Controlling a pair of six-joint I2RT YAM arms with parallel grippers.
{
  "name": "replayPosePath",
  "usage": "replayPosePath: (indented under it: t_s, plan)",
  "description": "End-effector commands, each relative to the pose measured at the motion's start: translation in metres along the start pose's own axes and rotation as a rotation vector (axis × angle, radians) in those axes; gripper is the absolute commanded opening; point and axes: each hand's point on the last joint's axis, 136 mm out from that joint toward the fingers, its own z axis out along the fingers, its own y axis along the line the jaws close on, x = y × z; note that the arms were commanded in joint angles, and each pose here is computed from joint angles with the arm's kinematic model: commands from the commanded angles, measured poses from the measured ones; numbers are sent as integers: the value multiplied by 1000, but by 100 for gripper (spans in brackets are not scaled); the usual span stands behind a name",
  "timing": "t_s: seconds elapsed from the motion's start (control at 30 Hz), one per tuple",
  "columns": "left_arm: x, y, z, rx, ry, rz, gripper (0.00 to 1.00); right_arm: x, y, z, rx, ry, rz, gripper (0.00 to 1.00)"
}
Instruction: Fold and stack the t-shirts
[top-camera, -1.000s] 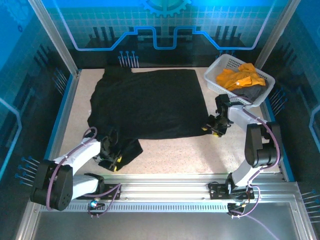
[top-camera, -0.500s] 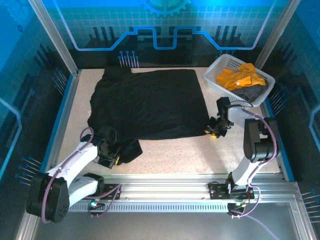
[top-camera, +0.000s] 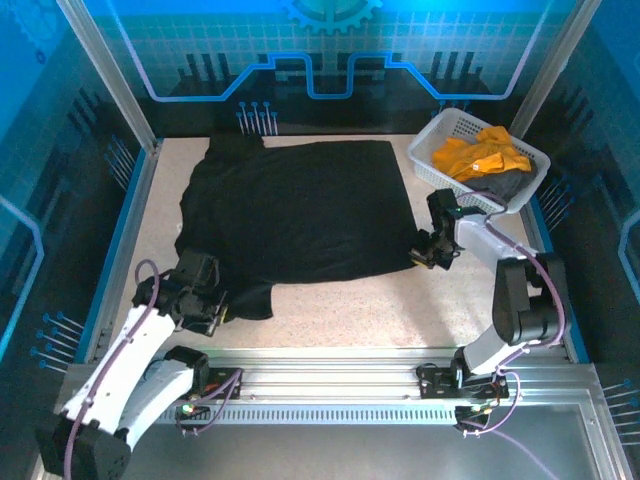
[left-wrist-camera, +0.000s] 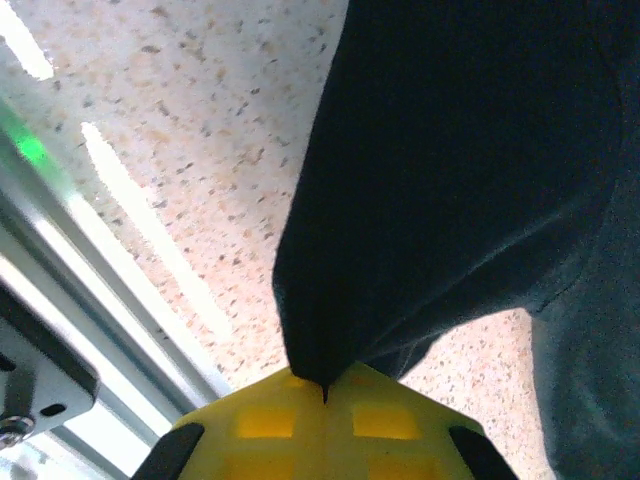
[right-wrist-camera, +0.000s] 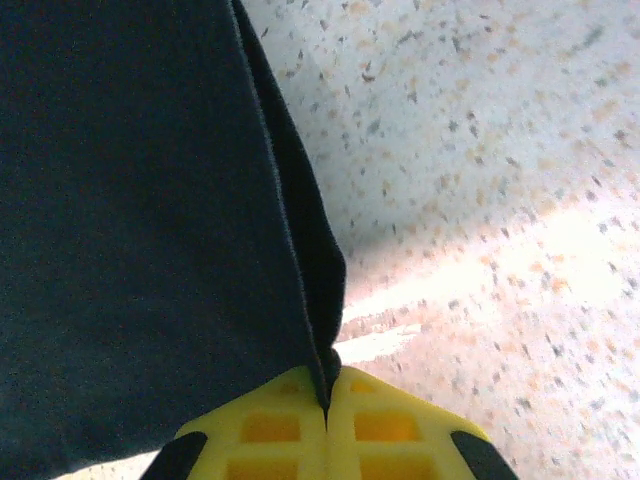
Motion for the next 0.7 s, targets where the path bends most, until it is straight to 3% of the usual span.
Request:
replayPosePath:
  t_s: [0.0,0.33,0.47,0.67]
  plan:
    - [1,38,-7,-111,-13,-43,0,30,-29,-6,113,29,16,0]
    - [7,58,-25,-125,-22,6,0,73,-54,-34,122,-8,-3,0]
    - [7,20,-21,-23,-32,78,0,77,-43,-31,98,14,-50,0]
    - [-6,-68,-42,139,-123,190,0,50,-22,-46,76,-23,-62,0]
